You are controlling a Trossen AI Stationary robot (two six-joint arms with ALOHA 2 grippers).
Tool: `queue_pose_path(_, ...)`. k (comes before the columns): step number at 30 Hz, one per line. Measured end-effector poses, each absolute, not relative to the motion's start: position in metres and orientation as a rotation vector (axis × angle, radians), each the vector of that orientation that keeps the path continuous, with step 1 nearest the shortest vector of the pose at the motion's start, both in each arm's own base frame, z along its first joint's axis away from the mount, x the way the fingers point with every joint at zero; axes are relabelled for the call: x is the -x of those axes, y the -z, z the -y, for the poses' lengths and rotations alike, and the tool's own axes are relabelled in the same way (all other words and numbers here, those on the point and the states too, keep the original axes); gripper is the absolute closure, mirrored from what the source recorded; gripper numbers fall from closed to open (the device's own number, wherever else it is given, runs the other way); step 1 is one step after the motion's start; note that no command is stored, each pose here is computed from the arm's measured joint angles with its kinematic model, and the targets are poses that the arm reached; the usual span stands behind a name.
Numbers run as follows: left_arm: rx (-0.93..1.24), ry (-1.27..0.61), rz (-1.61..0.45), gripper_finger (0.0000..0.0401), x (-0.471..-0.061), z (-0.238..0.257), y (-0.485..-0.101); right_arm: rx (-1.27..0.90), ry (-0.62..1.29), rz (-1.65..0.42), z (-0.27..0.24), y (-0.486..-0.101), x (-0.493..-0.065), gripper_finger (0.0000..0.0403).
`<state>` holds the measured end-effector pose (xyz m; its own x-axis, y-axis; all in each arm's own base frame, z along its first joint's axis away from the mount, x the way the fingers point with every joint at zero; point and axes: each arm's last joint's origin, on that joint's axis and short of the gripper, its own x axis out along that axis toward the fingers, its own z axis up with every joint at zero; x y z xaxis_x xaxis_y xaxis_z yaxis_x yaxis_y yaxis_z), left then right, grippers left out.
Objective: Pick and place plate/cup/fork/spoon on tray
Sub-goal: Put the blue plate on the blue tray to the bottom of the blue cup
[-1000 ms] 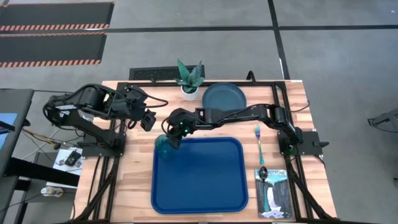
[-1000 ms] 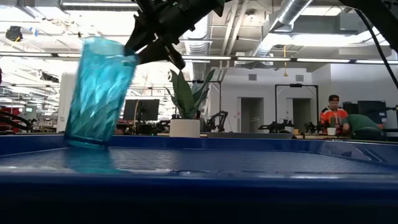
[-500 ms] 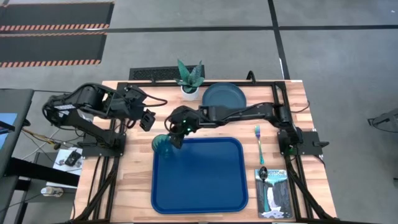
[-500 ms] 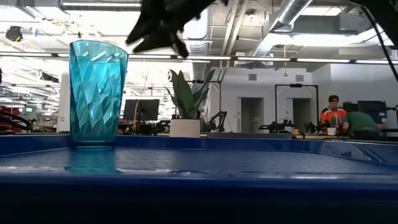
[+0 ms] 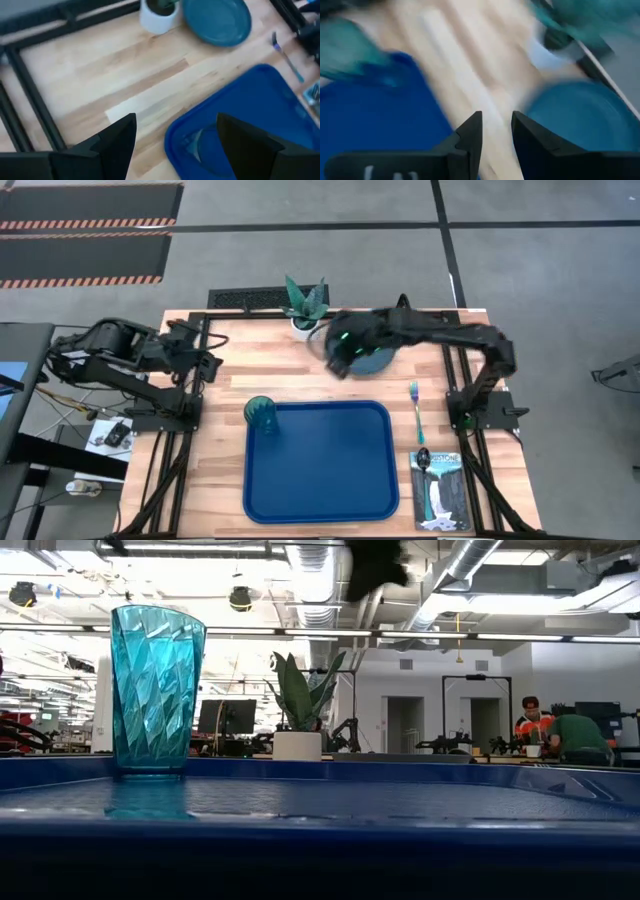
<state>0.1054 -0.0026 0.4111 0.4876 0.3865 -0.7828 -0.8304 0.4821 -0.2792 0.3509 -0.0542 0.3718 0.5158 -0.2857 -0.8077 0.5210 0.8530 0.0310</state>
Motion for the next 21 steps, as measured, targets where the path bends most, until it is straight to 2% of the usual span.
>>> queue_pose_path(5,0.831,-0.851,-0.645,0.014,-0.09,0.0,-0.399,-0.437,0.742,-0.984,0.086,-0.365,-0.277,0.0274)
queue_pose_path(8,0.833,-0.819,-0.573,0.014,-0.091,0.0,-0.399,-0.555,0.868,-0.979,0.095,-0.341,-0.234,0.0264)
queue_pose_path(11,0.801,-0.78,-0.478,0.014,-0.099,0.0,-0.403,-0.679,0.946,-0.891,0.097,-0.31,-0.201,0.0234)
queue_pose_path(17,0.751,-0.776,-0.381,0.014,-0.121,-0.003,-0.409,-0.893,1.066,-0.676,0.106,-0.244,-0.172,0.0156)
queue_pose_path(21,0.745,-0.832,-0.406,0.014,-0.134,-0.009,-0.405,-0.974,1.12,-0.549,0.12,-0.217,-0.176,0.0138)
